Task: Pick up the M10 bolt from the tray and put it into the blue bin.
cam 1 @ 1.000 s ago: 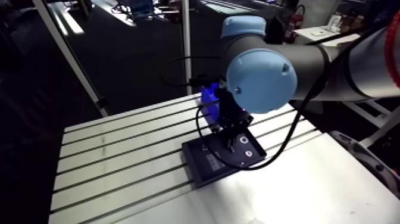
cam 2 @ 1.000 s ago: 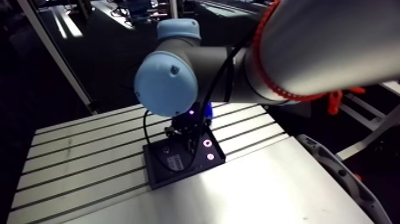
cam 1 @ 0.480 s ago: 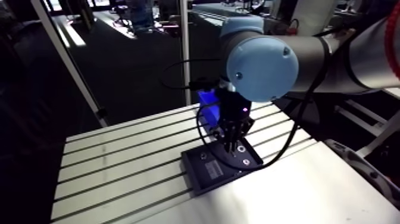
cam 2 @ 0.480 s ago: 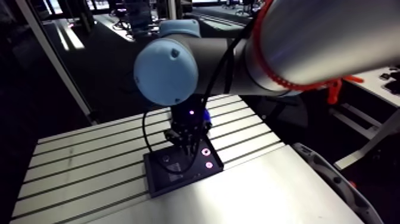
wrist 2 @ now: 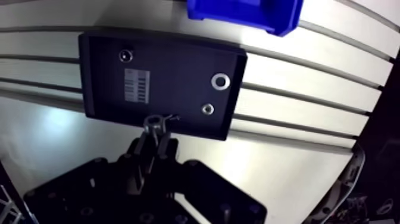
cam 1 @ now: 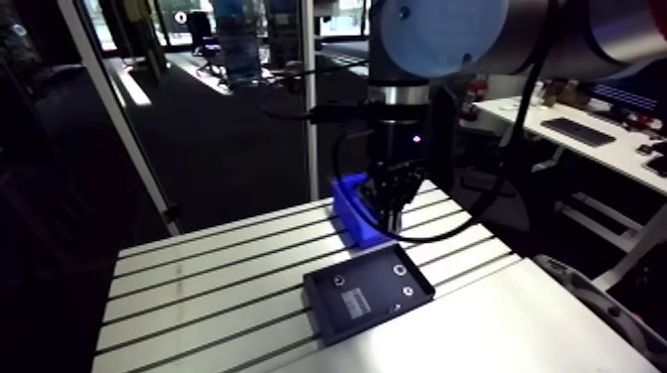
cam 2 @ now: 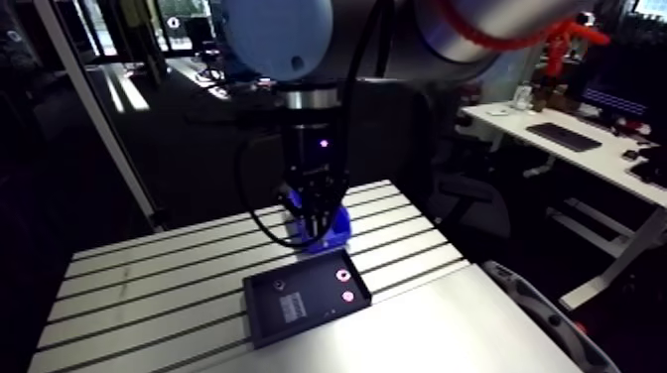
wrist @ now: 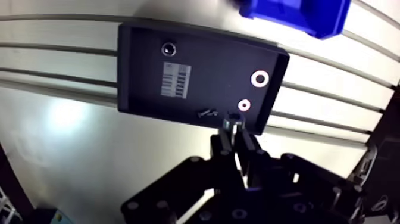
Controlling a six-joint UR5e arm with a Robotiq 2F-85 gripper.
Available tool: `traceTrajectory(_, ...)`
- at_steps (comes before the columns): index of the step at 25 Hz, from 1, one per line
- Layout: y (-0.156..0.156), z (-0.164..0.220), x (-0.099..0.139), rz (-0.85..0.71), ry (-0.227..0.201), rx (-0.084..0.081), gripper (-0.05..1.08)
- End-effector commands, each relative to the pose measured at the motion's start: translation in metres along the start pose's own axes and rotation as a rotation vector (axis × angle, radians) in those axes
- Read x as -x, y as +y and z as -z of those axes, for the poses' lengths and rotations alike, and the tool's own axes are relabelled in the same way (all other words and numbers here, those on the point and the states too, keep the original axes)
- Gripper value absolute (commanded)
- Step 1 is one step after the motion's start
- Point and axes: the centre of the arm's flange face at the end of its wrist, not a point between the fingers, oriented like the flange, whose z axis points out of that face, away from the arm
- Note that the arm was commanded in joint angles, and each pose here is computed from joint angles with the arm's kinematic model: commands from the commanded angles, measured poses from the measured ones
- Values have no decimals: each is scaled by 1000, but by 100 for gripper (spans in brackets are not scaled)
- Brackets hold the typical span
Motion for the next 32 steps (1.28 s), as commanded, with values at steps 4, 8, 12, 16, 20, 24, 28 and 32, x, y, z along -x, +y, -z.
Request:
traceTrajectory(4, -7, 102, 5, 557, 90, 115, 106)
traceTrajectory(8, -9, 116, 2, 823, 96, 146, 106)
traceTrajectory(12, -4, 133, -2, 1079, 111, 186, 106)
traceTrajectory(16, 6, 138, -10, 1253, 131, 206, 106)
traceTrajectory(20, 15, 133, -17, 1363, 131, 229, 106)
traceTrajectory(24, 24, 120, -29, 1455, 119, 246, 106)
traceTrajectory(28, 36, 109, -49, 1463, 120, 290, 106)
traceTrajectory(32, 43, 92, -63, 1461, 107, 281, 106)
